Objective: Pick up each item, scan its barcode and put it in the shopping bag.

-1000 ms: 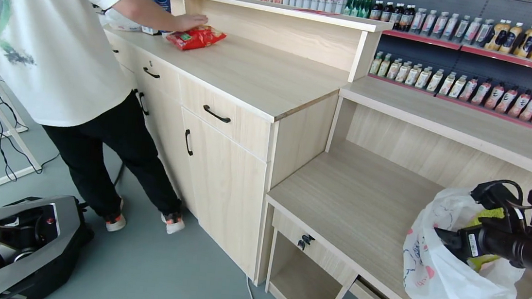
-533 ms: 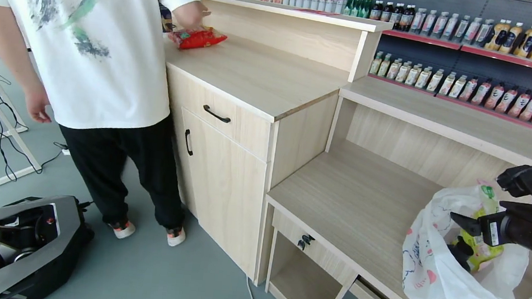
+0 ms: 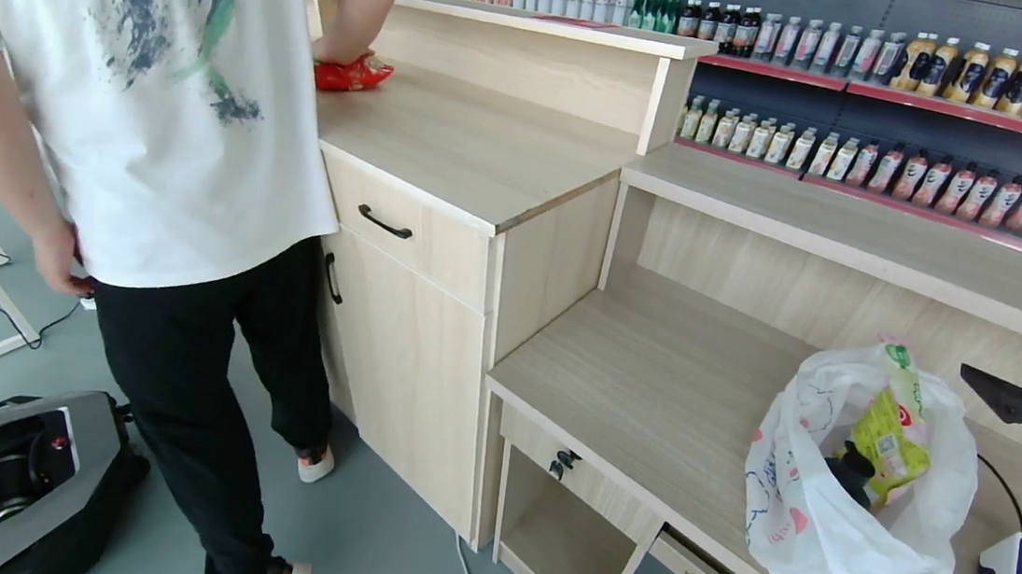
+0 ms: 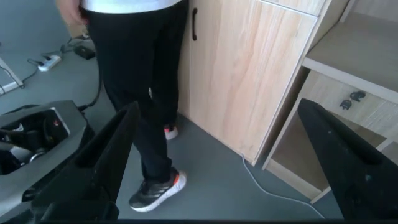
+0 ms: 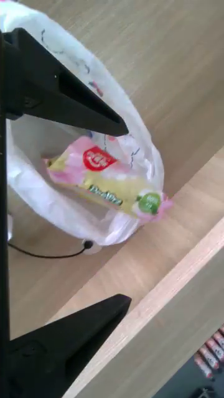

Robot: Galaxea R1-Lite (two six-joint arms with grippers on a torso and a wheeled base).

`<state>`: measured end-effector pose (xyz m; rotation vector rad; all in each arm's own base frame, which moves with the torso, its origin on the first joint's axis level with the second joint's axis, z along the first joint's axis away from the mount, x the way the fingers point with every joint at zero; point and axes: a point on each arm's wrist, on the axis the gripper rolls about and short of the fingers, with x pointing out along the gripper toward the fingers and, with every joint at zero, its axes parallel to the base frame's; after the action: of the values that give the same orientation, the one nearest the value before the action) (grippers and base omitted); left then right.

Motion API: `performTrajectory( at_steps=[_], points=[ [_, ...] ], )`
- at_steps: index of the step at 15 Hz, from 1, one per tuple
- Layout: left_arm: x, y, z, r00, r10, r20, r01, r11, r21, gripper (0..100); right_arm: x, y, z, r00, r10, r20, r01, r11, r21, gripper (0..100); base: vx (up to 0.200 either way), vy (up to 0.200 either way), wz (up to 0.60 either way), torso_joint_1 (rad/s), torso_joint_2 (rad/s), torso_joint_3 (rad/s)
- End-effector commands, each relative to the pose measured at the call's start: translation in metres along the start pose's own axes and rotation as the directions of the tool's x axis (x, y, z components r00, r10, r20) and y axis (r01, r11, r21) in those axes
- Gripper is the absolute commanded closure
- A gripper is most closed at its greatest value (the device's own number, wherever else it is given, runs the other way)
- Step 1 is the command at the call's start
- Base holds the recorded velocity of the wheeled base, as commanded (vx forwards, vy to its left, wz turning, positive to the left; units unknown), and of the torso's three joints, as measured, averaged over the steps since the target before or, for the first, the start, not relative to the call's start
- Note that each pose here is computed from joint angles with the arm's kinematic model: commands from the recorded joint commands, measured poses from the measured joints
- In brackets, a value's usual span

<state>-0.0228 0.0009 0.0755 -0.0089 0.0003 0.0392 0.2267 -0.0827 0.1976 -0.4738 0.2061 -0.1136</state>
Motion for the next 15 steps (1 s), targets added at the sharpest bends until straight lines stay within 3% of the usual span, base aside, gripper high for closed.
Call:
performTrajectory(
  at_steps=[1, 2, 3, 7, 12, 15],
  points=[
    [0.0, 0.0, 0.0, 1.0, 0.002, 0.0, -0.002, 1.0, 0.0, 0, -0.023, -0.025, -0.004, 0.992, -0.118, -0.044, 0.119, 0.993, 0.009, 0, 0.0, 0.0, -0.6, 0.007, 0.01, 0.002],
    [0.0, 0.0, 0.0, 1.0, 0.002, 0.0, -0.002, 1.0, 0.0, 0, -0.041, -0.049, -0.019, 0.963, -0.215, -0.165, 0.223, 0.974, 0.032, 0, 0.0, 0.0, -0.6, 0.012, 0.0, -0.002],
    [0.0, 0.0, 0.0, 1.0, 0.002, 0.0, -0.002, 1.0, 0.0, 0, -0.052, -0.064, -0.025, 0.936, -0.271, -0.223, 0.287, 0.957, 0.042, 0, 0.0, 0.0, -0.6, -0.002, 0.0, 0.002],
    [0.0, 0.0, 0.0, 1.0, 0.002, 0.0, -0.002, 1.0, 0.0, 0, -0.09, -0.1, -0.054, 0.811, -0.456, -0.367, 0.504, 0.863, 0.04, 0, 0.0, 0.0, -0.6, -0.001, 0.0, 0.001],
    [0.0, 0.0, 0.0, 1.0, 0.002, 0.0, -0.002, 1.0, 0.0, 0, -0.06, -0.108, -0.096, 0.804, -0.368, -0.467, 0.458, 0.884, 0.091, 0, 0.0, 0.0, -0.48, 0.003, 0.0, 0.002],
    [0.0, 0.0, 0.0, 1.0, 0.002, 0.0, -0.002, 1.0, 0.0, 0, -0.03, -0.119, -0.132, 0.824, -0.359, -0.437, 0.442, 0.891, 0.102, 0, 0.0, 0.0, 0.0, 0.0, 0.0, 0.0]
  ],
)
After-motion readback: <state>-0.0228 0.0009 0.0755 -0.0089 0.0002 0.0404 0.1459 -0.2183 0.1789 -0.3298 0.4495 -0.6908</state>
